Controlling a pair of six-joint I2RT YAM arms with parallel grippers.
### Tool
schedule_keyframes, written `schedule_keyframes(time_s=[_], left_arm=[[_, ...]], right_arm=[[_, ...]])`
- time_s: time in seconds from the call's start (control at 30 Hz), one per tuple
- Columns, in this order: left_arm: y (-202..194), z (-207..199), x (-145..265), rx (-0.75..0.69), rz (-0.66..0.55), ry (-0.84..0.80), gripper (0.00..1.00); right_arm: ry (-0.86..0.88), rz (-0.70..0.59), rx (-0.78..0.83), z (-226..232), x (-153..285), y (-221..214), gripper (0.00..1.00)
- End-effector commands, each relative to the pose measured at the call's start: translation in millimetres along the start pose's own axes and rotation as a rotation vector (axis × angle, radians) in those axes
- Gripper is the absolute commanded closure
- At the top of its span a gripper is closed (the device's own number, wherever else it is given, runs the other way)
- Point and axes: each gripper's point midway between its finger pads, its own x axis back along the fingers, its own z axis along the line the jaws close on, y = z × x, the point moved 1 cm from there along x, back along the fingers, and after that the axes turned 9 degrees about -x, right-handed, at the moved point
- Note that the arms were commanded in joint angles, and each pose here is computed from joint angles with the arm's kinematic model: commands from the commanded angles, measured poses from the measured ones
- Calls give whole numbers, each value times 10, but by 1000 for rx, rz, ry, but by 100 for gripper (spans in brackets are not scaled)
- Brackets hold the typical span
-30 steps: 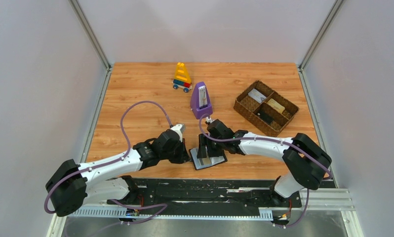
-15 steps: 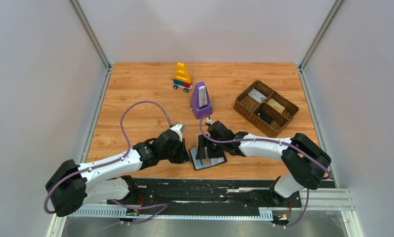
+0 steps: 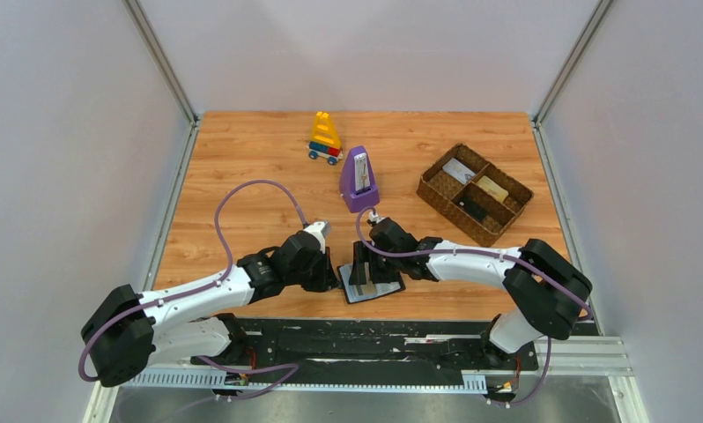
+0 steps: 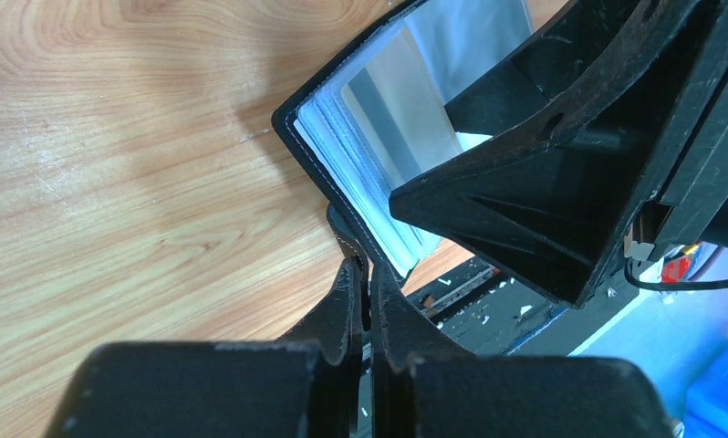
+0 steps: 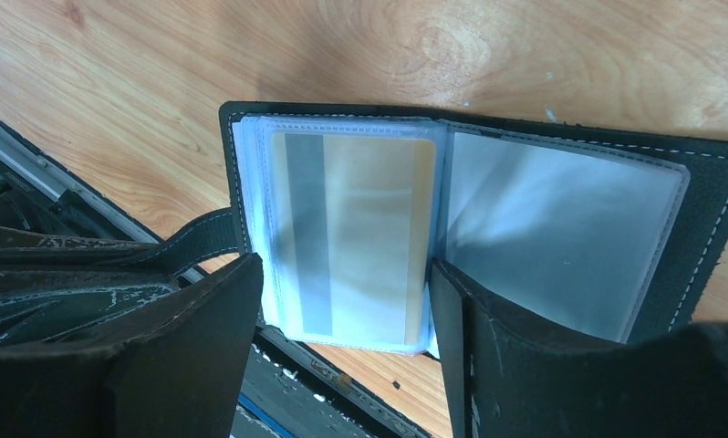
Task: Take the credit cards out of the card holder
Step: Remove the credit card from the card holder.
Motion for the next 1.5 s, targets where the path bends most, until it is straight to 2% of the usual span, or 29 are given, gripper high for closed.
schedule_keyframes(time_s=[0.0,0.17,0.37,0.6,1.47], left_arm=[[184,-131,40,-2,-58,-39,100],[193,-138,55,1,-65,-43,100],[211,-167,86,6,-74,-57,100],[212,-164,97,6,-76,-56,100],[103,21,19,9,-62,15,100]], right_arm=[[-41,-11,-8,-50,-23,-21,32],[-77,-31,-2,-79,-11,7,35],[-97,-35,11,-74,-17,4,31],[-121,-49,8,-89,-16,15,34],[-103,-92,27,-82,181,119,33]])
